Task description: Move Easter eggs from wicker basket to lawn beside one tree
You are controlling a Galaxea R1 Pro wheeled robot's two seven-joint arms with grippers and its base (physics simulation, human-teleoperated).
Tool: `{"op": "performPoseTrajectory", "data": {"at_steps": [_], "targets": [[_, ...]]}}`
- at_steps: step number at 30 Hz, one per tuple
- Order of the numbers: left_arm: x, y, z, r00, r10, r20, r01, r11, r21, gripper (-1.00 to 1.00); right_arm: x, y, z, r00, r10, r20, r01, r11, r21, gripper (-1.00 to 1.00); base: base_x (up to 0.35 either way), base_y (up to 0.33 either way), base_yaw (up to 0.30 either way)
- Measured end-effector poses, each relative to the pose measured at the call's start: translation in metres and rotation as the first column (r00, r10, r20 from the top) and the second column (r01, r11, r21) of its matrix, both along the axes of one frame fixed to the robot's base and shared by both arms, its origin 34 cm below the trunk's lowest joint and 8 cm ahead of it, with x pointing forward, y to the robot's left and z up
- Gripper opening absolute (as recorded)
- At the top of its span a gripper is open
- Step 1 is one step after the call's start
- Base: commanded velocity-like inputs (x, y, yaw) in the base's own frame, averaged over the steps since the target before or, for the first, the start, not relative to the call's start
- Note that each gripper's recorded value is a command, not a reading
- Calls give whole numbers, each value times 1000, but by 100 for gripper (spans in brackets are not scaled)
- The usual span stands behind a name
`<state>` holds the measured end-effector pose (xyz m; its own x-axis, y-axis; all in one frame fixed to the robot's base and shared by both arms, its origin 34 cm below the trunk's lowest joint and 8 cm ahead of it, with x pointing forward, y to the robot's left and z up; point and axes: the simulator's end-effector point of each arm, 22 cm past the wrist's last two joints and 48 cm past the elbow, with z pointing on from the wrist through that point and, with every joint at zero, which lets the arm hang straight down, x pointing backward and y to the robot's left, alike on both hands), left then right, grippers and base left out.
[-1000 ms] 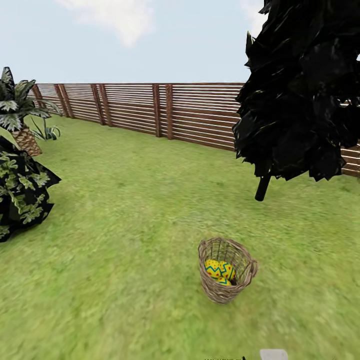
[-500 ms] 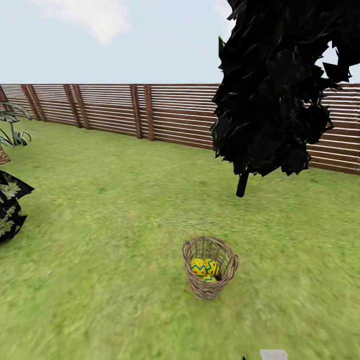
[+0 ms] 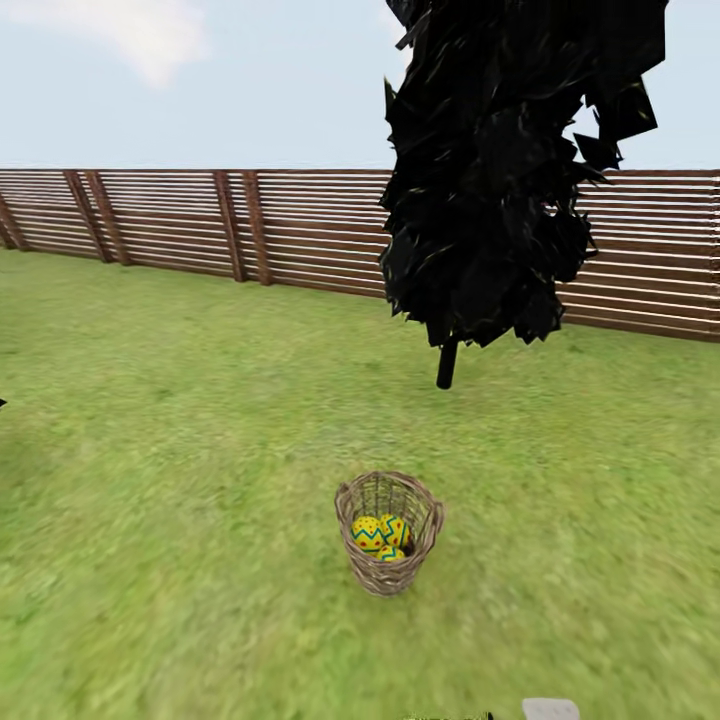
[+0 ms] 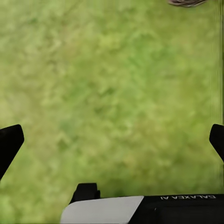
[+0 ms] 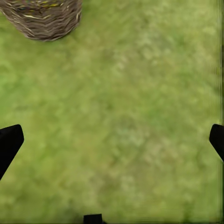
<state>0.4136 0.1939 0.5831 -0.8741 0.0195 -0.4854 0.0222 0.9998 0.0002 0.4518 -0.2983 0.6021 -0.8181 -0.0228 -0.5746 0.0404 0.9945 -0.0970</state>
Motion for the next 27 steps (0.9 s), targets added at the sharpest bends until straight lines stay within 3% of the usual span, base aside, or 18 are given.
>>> {"op": "performPoseTrajectory", "data": {"at_steps": [19, 27], "targets": [[-4, 0, 20, 1000, -2, 0, 2, 1000, -1, 100, -4, 2, 20, 1000, 2, -1, -2, 1000, -1, 100, 0, 0, -248], [-4, -4, 20, 1000, -9, -1, 9, 1000, -4, 100, -3, 4, 20, 1000, 9, 2, -9, 1000, 0, 100, 0, 0, -43]]}}
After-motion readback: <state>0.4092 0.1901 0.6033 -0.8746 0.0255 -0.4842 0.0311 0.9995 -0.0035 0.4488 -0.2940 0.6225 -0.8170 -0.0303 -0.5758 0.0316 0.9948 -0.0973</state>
